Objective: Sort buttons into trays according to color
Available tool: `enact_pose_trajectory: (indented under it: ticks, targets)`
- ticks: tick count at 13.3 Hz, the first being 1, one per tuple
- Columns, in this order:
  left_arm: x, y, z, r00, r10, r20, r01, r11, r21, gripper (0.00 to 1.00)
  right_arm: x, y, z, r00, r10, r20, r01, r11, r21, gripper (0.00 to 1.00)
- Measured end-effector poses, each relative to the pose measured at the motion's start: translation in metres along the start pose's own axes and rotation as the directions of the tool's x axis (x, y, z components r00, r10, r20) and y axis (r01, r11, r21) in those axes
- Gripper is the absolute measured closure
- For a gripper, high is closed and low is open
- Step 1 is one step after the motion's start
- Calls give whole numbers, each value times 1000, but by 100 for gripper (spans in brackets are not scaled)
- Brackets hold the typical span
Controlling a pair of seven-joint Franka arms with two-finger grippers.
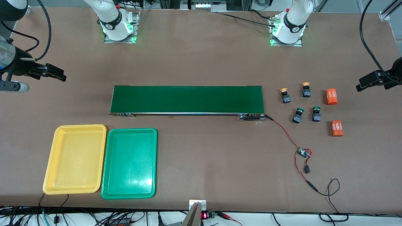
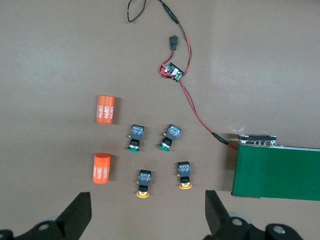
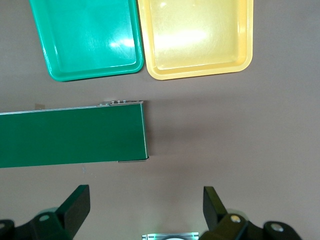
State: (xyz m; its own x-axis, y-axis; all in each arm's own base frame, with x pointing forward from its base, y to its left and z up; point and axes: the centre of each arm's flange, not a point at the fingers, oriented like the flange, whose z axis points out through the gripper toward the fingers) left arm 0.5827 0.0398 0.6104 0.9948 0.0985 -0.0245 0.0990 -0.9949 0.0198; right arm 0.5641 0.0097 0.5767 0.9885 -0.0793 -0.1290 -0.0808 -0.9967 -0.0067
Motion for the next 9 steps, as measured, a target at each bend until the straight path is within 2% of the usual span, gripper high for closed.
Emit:
enact_pose_trajectory:
  ticks: [6, 9]
  targets:
    - [0, 0, -2, 1000, 0, -5, 0, 1000, 0, 0, 0, 0, 0, 1000, 0, 1, 0, 1000, 0, 0]
    - [11, -1, 22, 999, 0, 32, 0, 1000, -3, 0, 0, 0, 0, 1000, 0, 0, 0, 1000, 0, 0]
